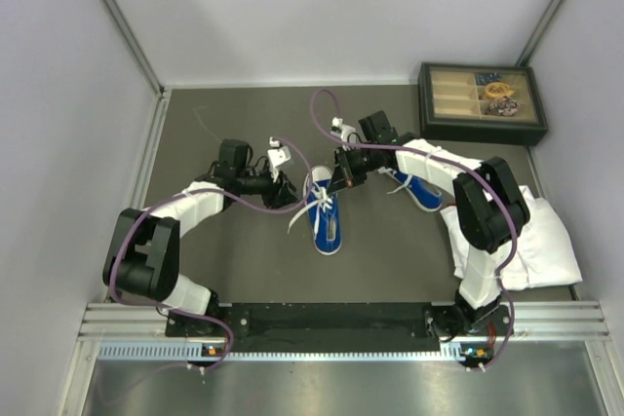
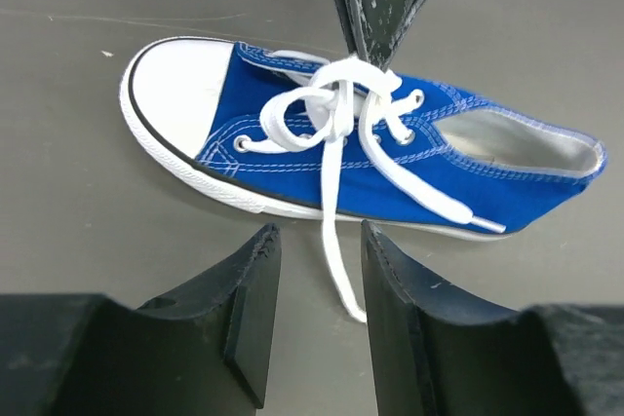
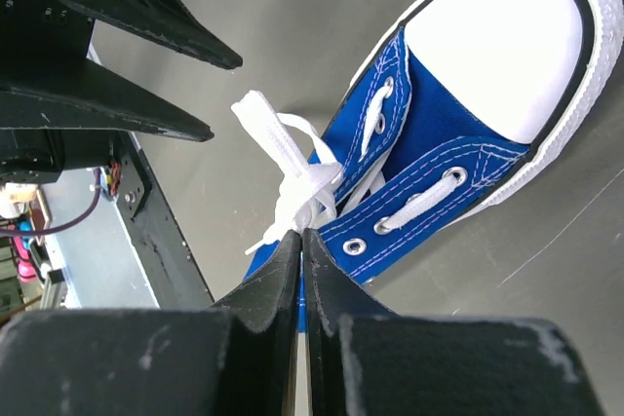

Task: Tie the shoes

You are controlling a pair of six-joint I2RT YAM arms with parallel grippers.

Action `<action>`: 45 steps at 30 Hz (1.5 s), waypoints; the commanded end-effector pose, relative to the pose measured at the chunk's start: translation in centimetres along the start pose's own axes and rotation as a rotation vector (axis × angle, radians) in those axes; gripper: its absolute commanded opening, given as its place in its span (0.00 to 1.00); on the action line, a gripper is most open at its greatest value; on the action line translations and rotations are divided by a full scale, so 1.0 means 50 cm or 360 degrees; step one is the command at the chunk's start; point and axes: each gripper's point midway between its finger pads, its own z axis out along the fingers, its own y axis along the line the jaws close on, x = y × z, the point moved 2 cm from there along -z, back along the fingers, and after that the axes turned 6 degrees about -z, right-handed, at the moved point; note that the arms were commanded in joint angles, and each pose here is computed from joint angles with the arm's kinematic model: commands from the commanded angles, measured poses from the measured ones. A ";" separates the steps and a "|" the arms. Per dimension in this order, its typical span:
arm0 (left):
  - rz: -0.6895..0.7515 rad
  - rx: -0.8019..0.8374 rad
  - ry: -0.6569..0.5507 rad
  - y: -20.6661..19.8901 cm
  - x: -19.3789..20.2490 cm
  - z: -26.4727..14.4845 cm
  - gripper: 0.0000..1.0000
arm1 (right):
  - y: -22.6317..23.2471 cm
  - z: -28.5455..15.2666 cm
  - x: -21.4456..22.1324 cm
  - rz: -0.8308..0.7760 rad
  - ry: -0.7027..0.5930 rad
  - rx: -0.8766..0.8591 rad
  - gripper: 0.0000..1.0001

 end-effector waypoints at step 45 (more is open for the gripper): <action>0.1485 0.0170 0.0150 0.043 -0.095 0.089 0.64 | 0.022 -0.025 -0.030 -0.0065 -0.0057 -0.0029 0.00</action>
